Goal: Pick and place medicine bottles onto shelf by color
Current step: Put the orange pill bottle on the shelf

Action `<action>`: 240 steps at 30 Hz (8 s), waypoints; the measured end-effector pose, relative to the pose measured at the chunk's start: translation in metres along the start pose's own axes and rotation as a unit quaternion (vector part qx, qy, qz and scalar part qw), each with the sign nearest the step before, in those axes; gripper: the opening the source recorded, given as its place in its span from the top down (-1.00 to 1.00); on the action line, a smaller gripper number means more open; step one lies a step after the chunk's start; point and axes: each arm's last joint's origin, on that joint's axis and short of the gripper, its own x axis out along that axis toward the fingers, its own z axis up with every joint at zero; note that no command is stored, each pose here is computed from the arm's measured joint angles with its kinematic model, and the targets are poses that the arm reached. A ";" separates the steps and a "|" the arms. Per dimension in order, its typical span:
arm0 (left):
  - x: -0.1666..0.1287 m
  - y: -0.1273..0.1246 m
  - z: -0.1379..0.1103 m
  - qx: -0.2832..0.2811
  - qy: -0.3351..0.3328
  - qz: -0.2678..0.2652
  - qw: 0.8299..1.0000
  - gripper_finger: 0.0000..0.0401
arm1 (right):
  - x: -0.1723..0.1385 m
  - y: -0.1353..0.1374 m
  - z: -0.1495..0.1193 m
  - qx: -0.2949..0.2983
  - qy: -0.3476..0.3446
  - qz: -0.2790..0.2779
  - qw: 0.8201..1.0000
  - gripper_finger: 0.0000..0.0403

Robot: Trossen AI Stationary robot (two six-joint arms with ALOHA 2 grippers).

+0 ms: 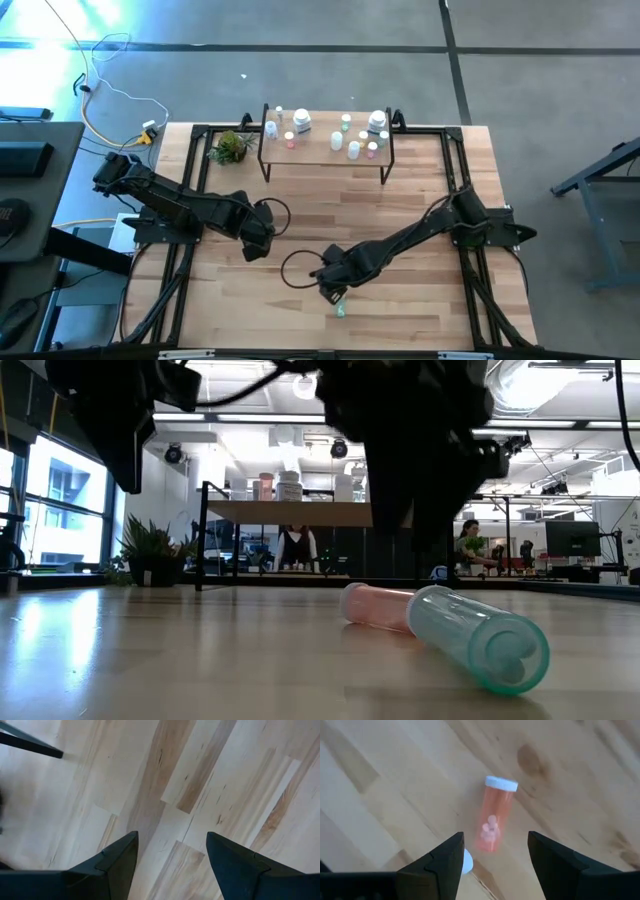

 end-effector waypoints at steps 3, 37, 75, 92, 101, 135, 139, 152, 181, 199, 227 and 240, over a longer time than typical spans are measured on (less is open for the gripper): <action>0.000 0.000 0.000 0.000 0.000 0.000 1.000 -0.12 | 0.014 0.001 -0.002 -0.002 0.014 -0.009 1.000 -0.05; -0.001 -0.008 0.001 0.011 0.038 -0.093 0.995 -0.12 | 0.000 0.007 -0.007 -0.049 0.001 0.018 0.999 0.62; -0.035 -0.051 0.053 0.059 -0.226 -0.398 0.887 -0.12 | -0.085 0.024 0.012 -0.142 -0.194 0.181 0.954 0.63; -0.034 -0.050 0.052 0.070 -0.229 -0.393 0.888 0.29 | -0.085 0.022 0.019 -0.144 -0.199 0.181 0.952 0.63; -0.034 -0.050 0.053 0.068 -0.230 -0.390 0.889 0.46 | -0.085 0.020 0.023 -0.141 -0.199 0.180 0.953 0.63; -0.020 -0.041 0.043 0.055 -0.179 -0.299 0.936 0.45 | -0.080 0.000 0.048 -0.144 -0.160 0.168 0.962 0.00; -0.016 -0.033 0.044 0.047 -0.161 -0.282 0.944 0.45 | -0.083 -0.007 0.048 -0.148 -0.153 0.146 0.966 0.00; -0.005 0.008 0.063 0.041 -0.163 -0.228 0.959 0.45 | -0.114 -0.036 0.058 -0.130 -0.194 0.075 0.969 0.00; -0.064 0.145 0.117 0.082 -0.225 -0.083 0.967 0.45 | -0.178 -0.134 0.114 -0.026 -0.251 0.020 0.967 0.00; -0.099 0.210 0.103 0.092 -0.165 0.031 0.982 0.45 | -0.180 -0.158 0.132 0.013 -0.260 0.002 0.965 0.00; -0.029 0.196 0.132 0.150 0.000 -0.021 0.989 0.45 | -0.180 -0.163 0.135 0.023 -0.264 -0.004 0.964 0.00; -0.024 0.196 0.133 0.159 0.017 -0.016 0.987 0.45 | -0.179 -0.156 0.131 0.011 -0.261 0.001 0.965 0.00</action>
